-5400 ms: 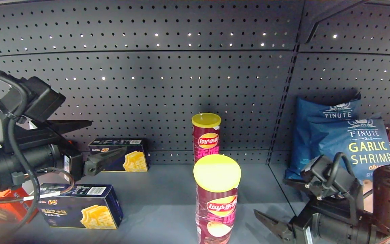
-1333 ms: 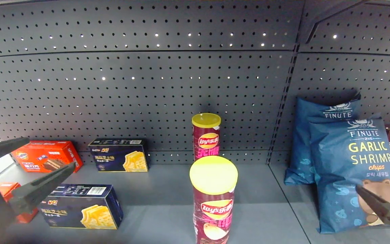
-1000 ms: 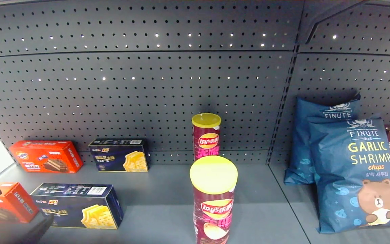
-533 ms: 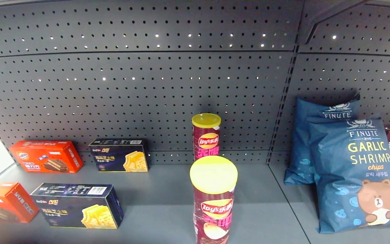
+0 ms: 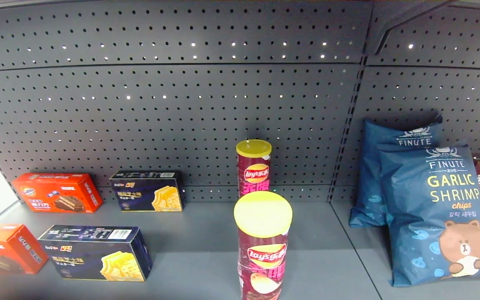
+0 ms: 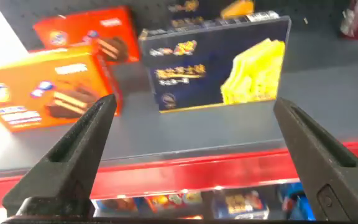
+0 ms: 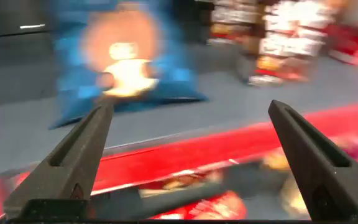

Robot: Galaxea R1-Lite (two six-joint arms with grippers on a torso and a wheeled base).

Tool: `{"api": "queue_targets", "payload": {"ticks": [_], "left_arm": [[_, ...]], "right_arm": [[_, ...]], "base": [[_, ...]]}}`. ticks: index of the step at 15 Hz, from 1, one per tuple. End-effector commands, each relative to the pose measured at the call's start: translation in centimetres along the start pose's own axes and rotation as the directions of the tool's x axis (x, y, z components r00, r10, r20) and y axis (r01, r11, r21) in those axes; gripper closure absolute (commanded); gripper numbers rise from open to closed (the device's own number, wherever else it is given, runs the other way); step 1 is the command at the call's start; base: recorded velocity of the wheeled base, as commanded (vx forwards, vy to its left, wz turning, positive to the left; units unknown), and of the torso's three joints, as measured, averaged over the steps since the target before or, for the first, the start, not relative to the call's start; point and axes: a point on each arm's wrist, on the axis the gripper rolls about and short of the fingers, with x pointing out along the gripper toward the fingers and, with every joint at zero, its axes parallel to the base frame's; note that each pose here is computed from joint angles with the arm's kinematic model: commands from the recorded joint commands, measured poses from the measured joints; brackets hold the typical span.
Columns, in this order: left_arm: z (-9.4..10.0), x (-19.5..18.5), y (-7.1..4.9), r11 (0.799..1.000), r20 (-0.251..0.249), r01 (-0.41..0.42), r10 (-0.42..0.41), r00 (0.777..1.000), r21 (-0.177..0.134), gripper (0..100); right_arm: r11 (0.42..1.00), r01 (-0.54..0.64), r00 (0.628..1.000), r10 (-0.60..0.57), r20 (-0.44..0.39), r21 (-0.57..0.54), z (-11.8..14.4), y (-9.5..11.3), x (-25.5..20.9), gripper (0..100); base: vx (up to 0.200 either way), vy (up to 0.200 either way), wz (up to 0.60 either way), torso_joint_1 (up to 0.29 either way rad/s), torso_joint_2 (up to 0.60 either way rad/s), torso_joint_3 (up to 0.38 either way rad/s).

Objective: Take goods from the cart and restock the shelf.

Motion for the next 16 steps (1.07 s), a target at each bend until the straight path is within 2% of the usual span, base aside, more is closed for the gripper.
{"api": "queue_targets", "payload": {"ticks": [1,2,4,5,6,7,8,9,10,11,12,13,14,16], "left_arm": [[-0.3,-0.6,0.0,1.0,0.052,-0.003,0.003,0.999,-0.003,0],[-1.2,-0.3,-0.2,1.0,0.019,0.026,-0.026,0.999,-0.003,0],[-1.4,-0.4,-0.3,0.995,0.008,0.1,-0.099,0.995,-0.016,0],[-1.5,-0.4,-0.5,0.988,0.006,0.153,-0.153,0.988,-0.025,0],[-1.9,-0.4,-0.7,0.974,-0.031,0.225,-0.226,0.974,-0.029,0],[-1.9,-0.4,-0.7,0.974,-0.031,0.225,-0.226,0.974,-0.029,0],[-2.0,-0.4,-0.7,0.977,-0.039,0.211,-0.211,0.977,-0.023,0],[-2.0,-0.4,-0.5,0.991,-0.05,0.131,-0.132,0.99,-0.032,0],[-2.0,-0.4,-0.4,0.996,-0.053,0.081,-0.083,0.995,-0.043,0],[-2.0,-0.3,-0.4,0.998,-0.069,0.016,-0.021,0.997,-0.062,0],[-1.9,-0.1,-0.6,0.996,-0.116,-0.067,0.06,0.991,-0.062,0],[-1.9,0.0,-0.7,0.995,-0.129,-0.073,0.064,0.99,-0.068,0],[-1.9,0.0,-0.7,0.996,-0.124,-0.054,0.045,0.991,-0.069,0],[-2.0,-0.6,-0.8,0.997,-0.039,-0.047,0.045,0.998,-0.062,0]], "right_arm": [[0.987,-0.154,0.988,0.154,-0.011,-0.035,-0.6,0.3,0.0,0],[0.991,-0.135,0.991,0.134,-0.01,-0.017,-0.6,0.3,0.0,0],[0.993,-0.115,0.993,0.115,-0.01,-0.003,-0.6,0.2,0.0,0],[0.993,-0.116,0.993,0.116,-0.01,-0.009,-0.6,0.2,0.0,0],[0.993,-0.116,0.993,0.116,-0.01,-0.009,-0.6,0.2,0.0,0],[0.993,-0.116,0.993,0.116,-0.01,-0.009,-0.6,0.2,0.0,0],[0.993,-0.116,0.993,0.116,-0.01,-0.009,-0.6,0.2,0.0,0],[0.993,-0.116,0.993,0.116,-0.01,-0.009,-0.6,0.2,0.0,0],[0.993,-0.116,0.993,0.116,-0.01,-0.009,-0.6,0.2,0.0,0],[0.993,-0.116,0.993,0.116,-0.01,-0.009,-0.6,0.2,0.0,0],[0.993,-0.116,0.993,0.116,-0.01,-0.009,-0.6,0.2,0.0,0],[0.993,-0.116,0.993,0.116,-0.01,-0.009,-0.6,0.2,0.0,0],[0.993,-0.116,0.993,0.116,-0.01,-0.009,-0.6,0.2,0.0,0],[0.993,-0.116,0.993,0.116,-0.01,-0.009,-0.6,0.2,0.0,0]], "base": [[0.0,0.0,0.0,0.0,0.0,0.0],[0.0,0.0,0.0,0.0,0.0,0.0],[0.0,0.0,0.0,0.0,0.0,0.0],[0.0,0.0,0.0,0.0,0.0,0.0],[0.0,0.0,0.0,0.0,0.0,0.0],[0.0,0.0,0.0,0.0,0.0,0.0],[0.0,0.0,0.0,0.0,0.0,0.0],[0.0,0.0,0.0,0.0,0.0,0.0],[0.0,0.0,0.0,0.0,0.0,0.0],[0.0,0.0,0.0,0.0,0.0,0.0],[0.0,0.0,0.0,0.0,0.0,0.0],[0.0,0.0,0.0,0.0,0.0,0.0],[0.0,0.0,0.0,0.0,0.0,0.0],[0.0,0.0,0.0,0.0,0.0,0.0]]}}
